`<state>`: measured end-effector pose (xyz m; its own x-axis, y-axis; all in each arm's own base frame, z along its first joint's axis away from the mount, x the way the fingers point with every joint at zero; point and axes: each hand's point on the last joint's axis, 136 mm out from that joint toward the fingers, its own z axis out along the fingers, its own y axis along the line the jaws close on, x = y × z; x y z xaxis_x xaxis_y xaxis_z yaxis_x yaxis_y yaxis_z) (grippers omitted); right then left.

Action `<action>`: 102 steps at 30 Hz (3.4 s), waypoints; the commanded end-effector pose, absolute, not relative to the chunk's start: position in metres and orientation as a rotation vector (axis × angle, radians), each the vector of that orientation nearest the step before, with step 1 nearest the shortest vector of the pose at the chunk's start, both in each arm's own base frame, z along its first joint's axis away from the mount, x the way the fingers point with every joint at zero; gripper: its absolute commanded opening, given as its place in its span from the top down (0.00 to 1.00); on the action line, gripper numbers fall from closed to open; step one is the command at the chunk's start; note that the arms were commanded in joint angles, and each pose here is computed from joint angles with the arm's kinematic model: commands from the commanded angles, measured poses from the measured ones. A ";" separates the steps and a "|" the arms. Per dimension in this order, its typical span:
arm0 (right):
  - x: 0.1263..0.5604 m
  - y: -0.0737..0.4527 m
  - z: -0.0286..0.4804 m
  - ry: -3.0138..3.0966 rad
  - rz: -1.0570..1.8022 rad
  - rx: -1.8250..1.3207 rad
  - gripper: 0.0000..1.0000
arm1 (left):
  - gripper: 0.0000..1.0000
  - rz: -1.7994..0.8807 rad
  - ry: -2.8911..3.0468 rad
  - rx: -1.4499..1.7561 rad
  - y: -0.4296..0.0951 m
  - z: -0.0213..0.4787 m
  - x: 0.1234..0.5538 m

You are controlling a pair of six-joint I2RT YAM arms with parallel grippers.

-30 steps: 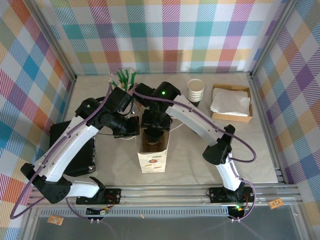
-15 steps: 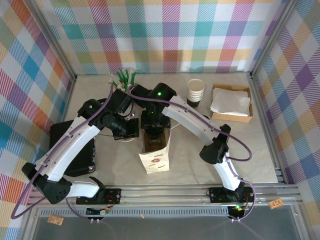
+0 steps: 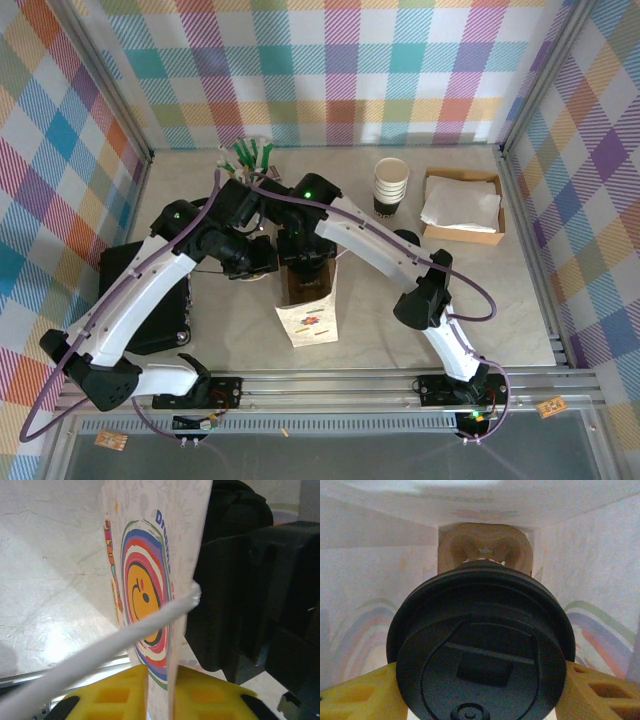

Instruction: Pack the takeout coffee

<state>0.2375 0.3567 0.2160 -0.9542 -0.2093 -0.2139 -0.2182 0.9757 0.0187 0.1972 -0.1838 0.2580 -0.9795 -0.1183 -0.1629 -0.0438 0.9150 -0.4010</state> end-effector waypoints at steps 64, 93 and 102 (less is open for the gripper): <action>0.243 0.358 0.167 2.881 0.007 -0.387 0.77 | 1.00 -0.570 2.854 0.084 -0.197 0.268 0.205; 0.251 0.368 0.151 2.826 0.181 -0.469 0.77 | 1.00 -0.624 2.774 0.137 -0.231 0.279 0.192; 0.253 0.371 0.158 2.817 0.182 -0.483 0.78 | 1.00 -0.617 2.773 0.153 -0.233 0.282 0.194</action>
<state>0.2562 0.3556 0.1701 -0.9200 -0.2590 -0.2941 -0.2962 0.9509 0.0892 0.1902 -0.1891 0.2575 -0.9706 -0.0982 -0.2198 -0.0336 0.9593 -0.2802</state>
